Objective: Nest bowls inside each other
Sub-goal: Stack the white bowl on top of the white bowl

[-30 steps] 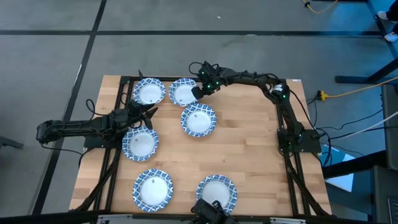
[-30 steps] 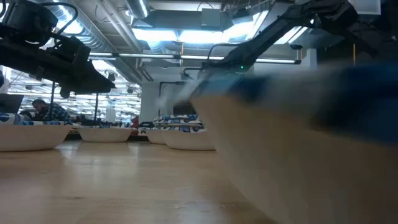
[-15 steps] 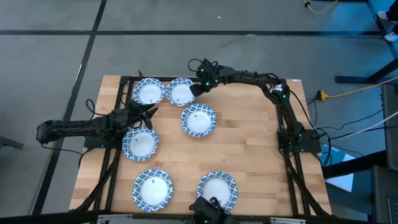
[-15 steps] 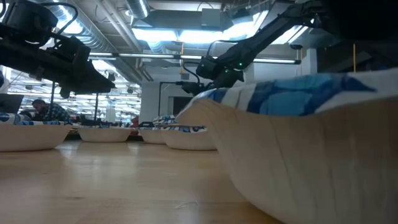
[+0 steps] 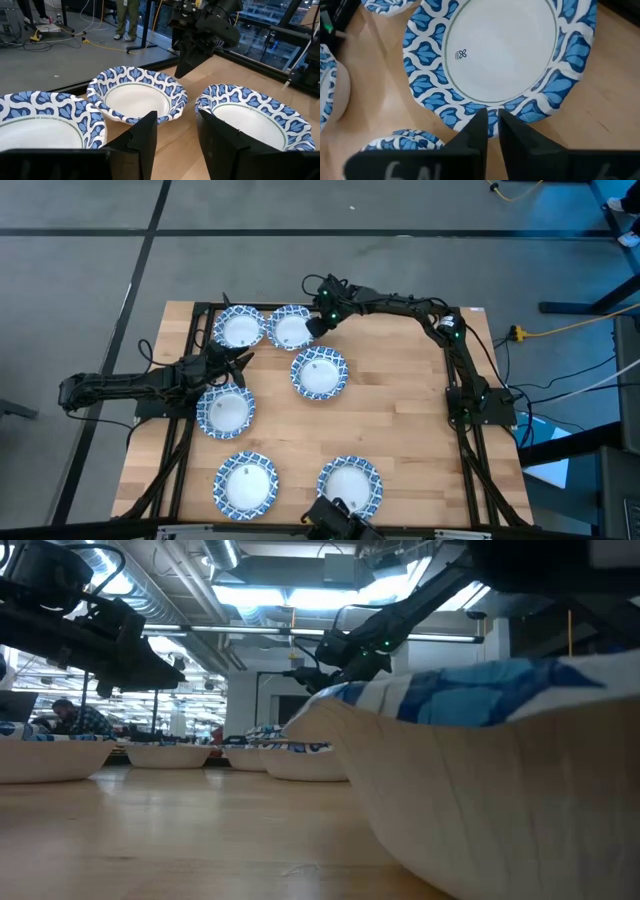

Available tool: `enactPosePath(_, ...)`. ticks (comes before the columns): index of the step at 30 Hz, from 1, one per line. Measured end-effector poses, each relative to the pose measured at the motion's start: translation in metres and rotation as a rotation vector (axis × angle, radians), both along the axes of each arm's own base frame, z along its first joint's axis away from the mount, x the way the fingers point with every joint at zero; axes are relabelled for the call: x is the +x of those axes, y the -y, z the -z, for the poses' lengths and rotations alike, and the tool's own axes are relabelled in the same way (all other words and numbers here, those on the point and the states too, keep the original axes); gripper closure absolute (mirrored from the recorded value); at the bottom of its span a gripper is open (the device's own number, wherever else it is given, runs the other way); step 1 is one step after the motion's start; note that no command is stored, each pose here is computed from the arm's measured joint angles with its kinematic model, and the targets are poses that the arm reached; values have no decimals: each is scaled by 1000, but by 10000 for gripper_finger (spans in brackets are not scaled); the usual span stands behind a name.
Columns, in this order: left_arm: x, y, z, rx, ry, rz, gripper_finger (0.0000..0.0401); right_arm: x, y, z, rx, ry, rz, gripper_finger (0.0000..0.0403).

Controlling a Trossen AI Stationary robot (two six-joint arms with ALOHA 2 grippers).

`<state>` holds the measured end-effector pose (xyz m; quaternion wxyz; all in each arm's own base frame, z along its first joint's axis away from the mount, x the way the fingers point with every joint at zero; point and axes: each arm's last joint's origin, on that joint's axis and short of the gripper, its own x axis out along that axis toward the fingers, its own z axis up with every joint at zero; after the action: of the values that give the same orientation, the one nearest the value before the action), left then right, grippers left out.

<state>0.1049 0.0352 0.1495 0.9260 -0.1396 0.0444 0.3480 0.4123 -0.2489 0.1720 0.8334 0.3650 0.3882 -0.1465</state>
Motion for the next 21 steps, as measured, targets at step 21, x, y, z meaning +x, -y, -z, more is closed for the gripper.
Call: enactPosePath(21,0,0,0,18,-15,4,268,1,3,0,-36,-23,94,202)
